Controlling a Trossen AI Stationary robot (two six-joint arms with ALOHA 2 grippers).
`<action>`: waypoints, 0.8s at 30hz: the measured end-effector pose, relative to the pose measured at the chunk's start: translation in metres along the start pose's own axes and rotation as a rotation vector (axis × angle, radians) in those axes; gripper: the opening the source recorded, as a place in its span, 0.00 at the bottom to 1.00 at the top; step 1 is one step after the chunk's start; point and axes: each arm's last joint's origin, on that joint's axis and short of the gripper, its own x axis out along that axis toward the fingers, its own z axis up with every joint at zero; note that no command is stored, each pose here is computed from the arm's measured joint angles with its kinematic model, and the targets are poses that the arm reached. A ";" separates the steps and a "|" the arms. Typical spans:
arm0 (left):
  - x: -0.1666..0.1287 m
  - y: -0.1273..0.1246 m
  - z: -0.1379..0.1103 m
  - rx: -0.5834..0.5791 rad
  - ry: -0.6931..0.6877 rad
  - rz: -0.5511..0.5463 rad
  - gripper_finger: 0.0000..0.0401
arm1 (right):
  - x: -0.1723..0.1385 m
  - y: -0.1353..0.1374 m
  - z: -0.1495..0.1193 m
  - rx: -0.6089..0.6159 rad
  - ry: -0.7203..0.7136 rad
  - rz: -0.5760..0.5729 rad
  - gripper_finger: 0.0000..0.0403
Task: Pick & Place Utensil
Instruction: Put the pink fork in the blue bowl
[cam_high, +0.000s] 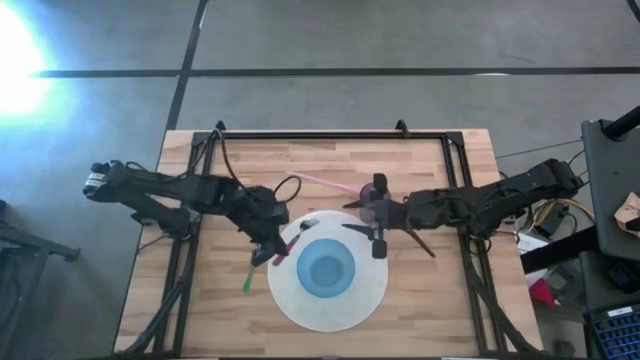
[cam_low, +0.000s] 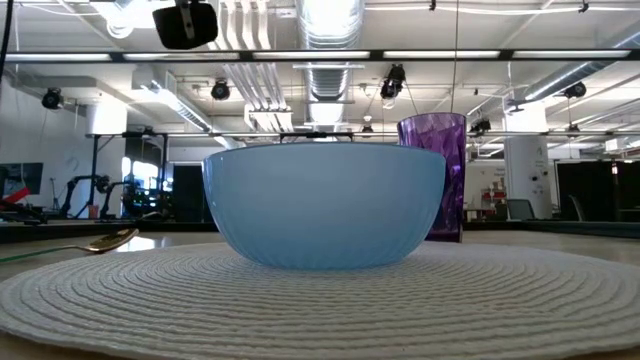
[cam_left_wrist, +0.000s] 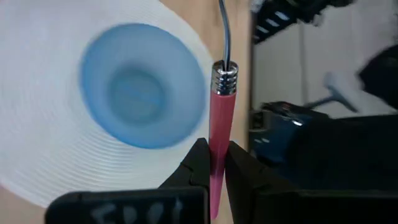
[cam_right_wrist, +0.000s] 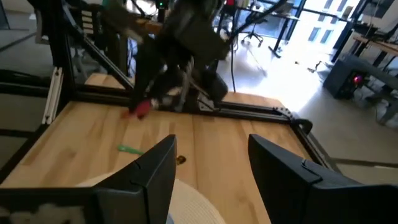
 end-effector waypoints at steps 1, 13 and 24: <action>-0.001 -0.001 0.000 -0.013 0.014 -0.016 0.05 | 0.001 0.000 -0.001 -0.001 0.005 0.001 0.49; 0.010 0.004 -0.010 -0.186 0.168 -0.096 0.05 | -0.001 0.006 -0.008 0.073 0.080 0.161 0.49; 0.037 0.015 -0.011 -0.257 0.262 -0.050 0.05 | -0.002 0.017 -0.024 0.186 0.150 0.193 0.48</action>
